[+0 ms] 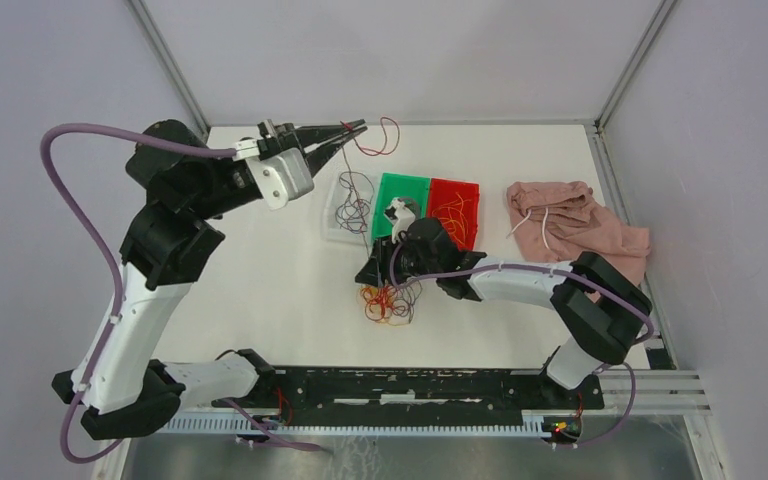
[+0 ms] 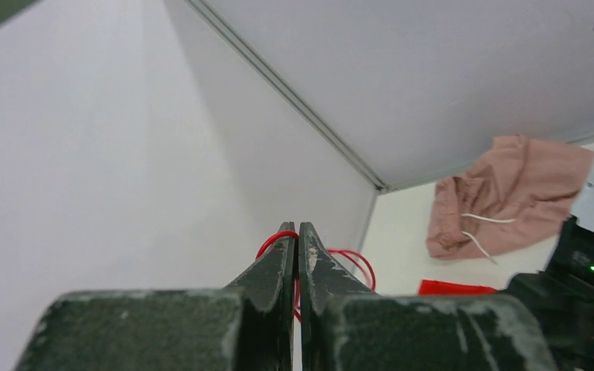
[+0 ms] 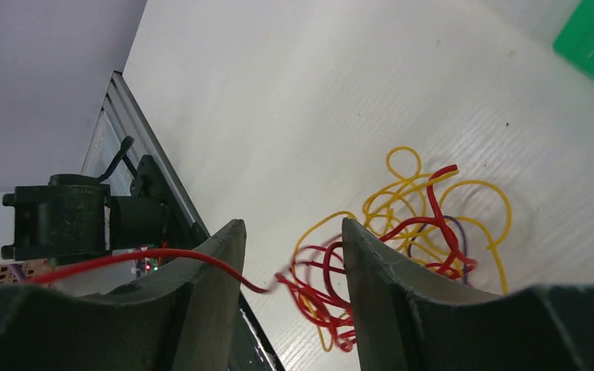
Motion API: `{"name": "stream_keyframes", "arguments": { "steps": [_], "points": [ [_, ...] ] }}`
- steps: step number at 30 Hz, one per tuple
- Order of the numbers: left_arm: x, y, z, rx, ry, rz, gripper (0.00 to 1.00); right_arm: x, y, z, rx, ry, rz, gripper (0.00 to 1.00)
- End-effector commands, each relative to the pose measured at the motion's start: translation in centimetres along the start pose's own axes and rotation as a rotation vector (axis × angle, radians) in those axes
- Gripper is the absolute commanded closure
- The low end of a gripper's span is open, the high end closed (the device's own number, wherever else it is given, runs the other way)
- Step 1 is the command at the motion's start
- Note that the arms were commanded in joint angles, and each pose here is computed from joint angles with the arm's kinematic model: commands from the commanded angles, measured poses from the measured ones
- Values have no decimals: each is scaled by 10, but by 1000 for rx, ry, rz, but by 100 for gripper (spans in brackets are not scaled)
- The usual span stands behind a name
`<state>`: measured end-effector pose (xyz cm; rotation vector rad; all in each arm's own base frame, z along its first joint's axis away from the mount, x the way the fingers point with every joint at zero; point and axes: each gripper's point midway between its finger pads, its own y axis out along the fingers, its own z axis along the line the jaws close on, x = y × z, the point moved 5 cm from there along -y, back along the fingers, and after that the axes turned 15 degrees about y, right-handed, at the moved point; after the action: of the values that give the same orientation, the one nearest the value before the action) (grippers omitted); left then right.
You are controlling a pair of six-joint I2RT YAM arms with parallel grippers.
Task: Untangle the cables
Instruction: Untie the cable.
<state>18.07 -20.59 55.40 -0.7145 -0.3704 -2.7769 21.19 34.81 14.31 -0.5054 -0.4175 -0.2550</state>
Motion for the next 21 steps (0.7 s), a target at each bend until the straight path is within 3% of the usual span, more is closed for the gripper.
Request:
{"name": "stream_keyframes", "arguments": {
  "steps": [1,9,17,21],
  "points": [
    [37,-9,58,208,235,-65,97,-1,4,2,51,12,-24,45],
    [69,-16,110,378,440,-101,97,-18,5,-17,14,20,-6,44],
    [87,-18,137,483,590,-135,97,-41,5,-38,-33,28,34,44],
    [101,-29,160,661,695,-143,97,-49,1,-51,-72,21,32,42]
  ]
}}
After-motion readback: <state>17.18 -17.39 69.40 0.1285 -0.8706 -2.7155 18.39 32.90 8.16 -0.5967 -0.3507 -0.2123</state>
